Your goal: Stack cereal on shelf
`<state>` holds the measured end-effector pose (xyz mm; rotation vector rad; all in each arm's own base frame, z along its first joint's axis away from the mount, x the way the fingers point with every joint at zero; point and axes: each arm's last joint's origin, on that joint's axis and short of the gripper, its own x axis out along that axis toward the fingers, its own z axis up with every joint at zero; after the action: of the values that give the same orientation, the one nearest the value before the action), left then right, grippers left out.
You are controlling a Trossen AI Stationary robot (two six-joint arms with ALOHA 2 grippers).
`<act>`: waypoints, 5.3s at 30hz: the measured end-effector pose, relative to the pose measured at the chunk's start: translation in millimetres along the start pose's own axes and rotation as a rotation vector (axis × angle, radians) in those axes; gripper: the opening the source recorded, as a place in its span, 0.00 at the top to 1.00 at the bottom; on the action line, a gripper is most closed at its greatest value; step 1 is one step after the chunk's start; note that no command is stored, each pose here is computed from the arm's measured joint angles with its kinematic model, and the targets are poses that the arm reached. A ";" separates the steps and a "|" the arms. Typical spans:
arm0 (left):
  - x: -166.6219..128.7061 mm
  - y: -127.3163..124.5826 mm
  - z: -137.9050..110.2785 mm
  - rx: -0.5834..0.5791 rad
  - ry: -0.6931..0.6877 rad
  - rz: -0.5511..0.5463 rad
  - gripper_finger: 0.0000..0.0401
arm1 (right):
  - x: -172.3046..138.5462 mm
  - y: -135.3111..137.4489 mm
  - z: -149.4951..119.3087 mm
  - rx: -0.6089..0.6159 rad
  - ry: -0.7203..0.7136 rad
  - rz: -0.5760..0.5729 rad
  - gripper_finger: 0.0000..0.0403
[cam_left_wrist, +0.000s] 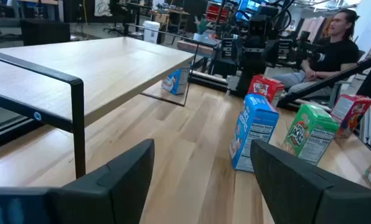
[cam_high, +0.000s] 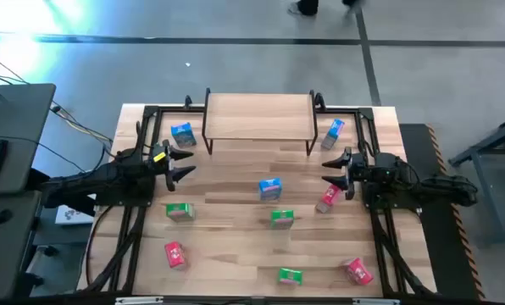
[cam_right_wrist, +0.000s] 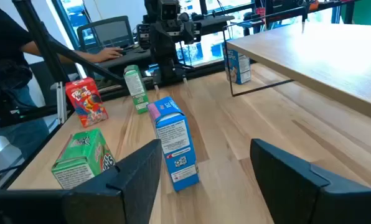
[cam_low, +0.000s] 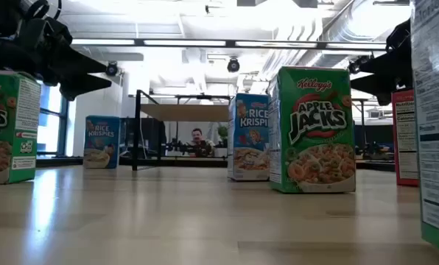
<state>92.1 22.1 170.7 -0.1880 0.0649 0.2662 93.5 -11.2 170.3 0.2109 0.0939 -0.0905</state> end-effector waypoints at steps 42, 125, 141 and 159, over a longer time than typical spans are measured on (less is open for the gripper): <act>0.0 0.0 0.0 0.000 0.000 -0.001 0.36 | 0.0 0.0 0.1 0.000 0.000 0.000 0.41; -18.2 -9.6 94.6 0.035 -0.058 0.237 0.36 | 0.0 0.0 0.0 0.000 0.000 0.000 0.41; 36.3 4.9 178.1 0.166 0.782 0.513 0.36 | 0.0 0.0 0.0 0.000 0.000 0.000 0.41; 64.7 72.1 177.6 0.155 1.189 0.422 0.35 | 0.0 0.0 0.1 0.000 0.000 0.000 0.41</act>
<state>142.0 141.2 326.4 -0.1550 1.3120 0.5375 93.4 -11.2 170.4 0.2112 0.0936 -0.0904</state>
